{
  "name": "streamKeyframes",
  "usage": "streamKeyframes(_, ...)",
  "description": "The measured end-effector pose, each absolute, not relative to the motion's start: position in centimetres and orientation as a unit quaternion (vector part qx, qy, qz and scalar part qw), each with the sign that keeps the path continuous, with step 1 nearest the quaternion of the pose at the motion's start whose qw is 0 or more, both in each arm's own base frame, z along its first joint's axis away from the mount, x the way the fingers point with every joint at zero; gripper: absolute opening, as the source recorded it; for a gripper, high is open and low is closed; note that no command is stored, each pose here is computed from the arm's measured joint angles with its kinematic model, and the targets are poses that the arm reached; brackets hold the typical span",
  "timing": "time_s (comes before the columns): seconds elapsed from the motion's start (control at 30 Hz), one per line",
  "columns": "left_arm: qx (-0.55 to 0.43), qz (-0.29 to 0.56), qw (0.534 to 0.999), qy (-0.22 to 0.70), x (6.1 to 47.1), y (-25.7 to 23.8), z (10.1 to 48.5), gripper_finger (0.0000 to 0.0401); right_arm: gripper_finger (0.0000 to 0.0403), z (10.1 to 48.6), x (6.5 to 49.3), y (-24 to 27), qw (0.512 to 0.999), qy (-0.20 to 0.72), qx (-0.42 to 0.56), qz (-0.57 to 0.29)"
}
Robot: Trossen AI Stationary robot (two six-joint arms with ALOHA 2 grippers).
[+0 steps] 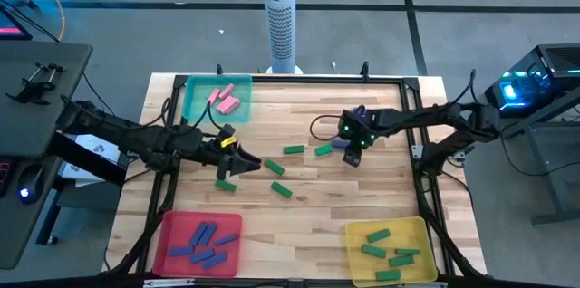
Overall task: Sort blocks
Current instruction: Put the blue block into the red bin
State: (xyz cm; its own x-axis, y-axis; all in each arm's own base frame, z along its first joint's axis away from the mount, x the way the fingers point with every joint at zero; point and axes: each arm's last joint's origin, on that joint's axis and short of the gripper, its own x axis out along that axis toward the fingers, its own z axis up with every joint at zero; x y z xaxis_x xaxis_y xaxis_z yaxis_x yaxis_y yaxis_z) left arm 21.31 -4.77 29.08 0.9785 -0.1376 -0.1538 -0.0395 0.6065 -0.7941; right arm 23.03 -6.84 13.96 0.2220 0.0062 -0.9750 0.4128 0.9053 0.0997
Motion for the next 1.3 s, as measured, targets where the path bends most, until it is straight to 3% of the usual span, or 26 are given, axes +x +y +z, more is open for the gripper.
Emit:
streamKeyframes(0.1,-0.416,-0.020,0.904,0.095,21.4,-4.3,29.1,0.0186,0.0152,13.3,23.1,-6.2,0.775,0.598,0.140,-0.148)
streamKeyframes(0.33,-0.329,0.030,0.943,0.047,21.7,-2.8,29.5,0.0186,0.0019,13.2,23.8,-5.6,0.796,0.574,0.116,-0.153)
streamKeyframes(0.4,-0.314,0.044,0.948,0.035,21.8,-2.3,29.6,0.0186,0.0009,13.4,24.0,-5.6,0.796,0.575,0.123,-0.141)
streamKeyframes(0.63,-0.305,0.066,0.950,0.023,21.9,-1.3,29.7,0.0186,0.0049,15.4,25.1,-5.7,0.788,0.589,0.132,-0.121)
streamKeyframes(0.7,-0.305,0.068,0.950,0.023,21.9,-1.2,29.7,0.0186,0.0065,16.4,26.1,-5.8,0.806,0.569,0.129,-0.103)
streamKeyframes(0.93,-0.304,0.065,0.950,0.027,21.9,-1.2,29.7,0.0186,0.0172,18.3,27.6,-6.2,0.840,0.527,0.097,-0.082)
streamKeyframes(1.1,-0.301,0.065,0.951,0.031,21.8,-1.2,29.6,0.0186,0.0236,16.3,26.6,-6.0,0.841,0.534,0.066,-0.057)
streamKeyframes(1.3,-0.300,0.065,0.951,0.032,21.9,-1.2,29.6,0.0186,0.0241,12.9,24.6,-5.4,0.852,0.514,0.079,-0.060)
